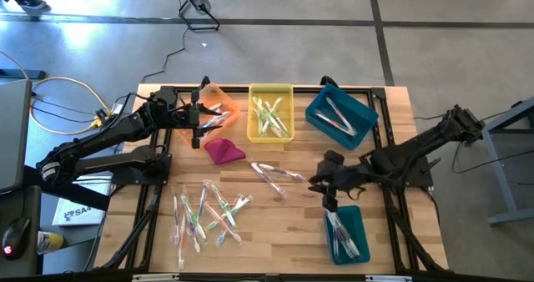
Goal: Pick & Place Toothbrushes
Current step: Put the purple toothbrush into the bottom blue bin
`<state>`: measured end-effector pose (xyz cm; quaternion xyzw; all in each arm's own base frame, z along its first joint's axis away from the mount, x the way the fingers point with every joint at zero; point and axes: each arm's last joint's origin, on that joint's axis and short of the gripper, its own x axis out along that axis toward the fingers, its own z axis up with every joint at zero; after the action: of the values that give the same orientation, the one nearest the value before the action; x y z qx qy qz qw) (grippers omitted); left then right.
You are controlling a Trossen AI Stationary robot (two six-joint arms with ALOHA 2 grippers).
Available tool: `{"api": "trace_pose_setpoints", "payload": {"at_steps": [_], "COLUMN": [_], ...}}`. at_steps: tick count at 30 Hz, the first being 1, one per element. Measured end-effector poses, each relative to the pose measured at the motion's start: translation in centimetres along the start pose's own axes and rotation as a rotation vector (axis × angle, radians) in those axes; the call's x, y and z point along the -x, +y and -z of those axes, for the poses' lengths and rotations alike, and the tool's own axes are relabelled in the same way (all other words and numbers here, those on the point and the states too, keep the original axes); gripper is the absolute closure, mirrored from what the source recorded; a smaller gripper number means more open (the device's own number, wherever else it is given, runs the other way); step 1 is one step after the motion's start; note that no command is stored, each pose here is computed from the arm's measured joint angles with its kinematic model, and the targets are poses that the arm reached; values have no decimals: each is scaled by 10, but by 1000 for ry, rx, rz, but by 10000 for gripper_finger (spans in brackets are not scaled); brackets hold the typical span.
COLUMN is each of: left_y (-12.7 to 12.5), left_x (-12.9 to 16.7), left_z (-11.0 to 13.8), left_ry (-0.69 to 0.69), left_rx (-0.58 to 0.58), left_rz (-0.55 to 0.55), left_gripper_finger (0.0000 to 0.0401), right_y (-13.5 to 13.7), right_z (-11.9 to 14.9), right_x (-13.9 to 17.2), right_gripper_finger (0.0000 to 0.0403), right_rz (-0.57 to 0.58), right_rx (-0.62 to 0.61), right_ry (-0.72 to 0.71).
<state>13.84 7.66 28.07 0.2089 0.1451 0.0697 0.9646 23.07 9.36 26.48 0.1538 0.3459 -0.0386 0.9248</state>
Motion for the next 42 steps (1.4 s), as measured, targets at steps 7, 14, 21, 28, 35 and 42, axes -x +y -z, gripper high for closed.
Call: {"api": "trace_pose_setpoints", "payload": {"at_steps": [7, 14, 21, 28, 35, 42], "left_y": [-1, -1, -1, 0, 0, 1], "left_x": [0, 0, 0, 0, 0, 0], "left_z": [2, 1, 2, 2, 2, 2], "left_ry": [16, 15, 17, 41, 42, 42], "left_rx": [7, 6, -2, -21, -17, 9], "left_rz": [9, 9, 7, -33, -35, -37], "left_gripper_finger": [226, 226, 226, 226, 226, 226], "right_y": [-27, -46, -66, -87, -102, -108], "right_z": [-19, -36, -49, -54, -52, -47], "right_x": [-11, -19, -25, -45, -78, -105], "right_gripper_finger": [306, 306, 306, 306, 306, 306], "right_rz": [-5, -85, -72, -27, -33, -24], "right_rx": [31, 91, 142, 187, 179, 175], "right_ry": [2, -41, -92, -75, -46, -38]}}
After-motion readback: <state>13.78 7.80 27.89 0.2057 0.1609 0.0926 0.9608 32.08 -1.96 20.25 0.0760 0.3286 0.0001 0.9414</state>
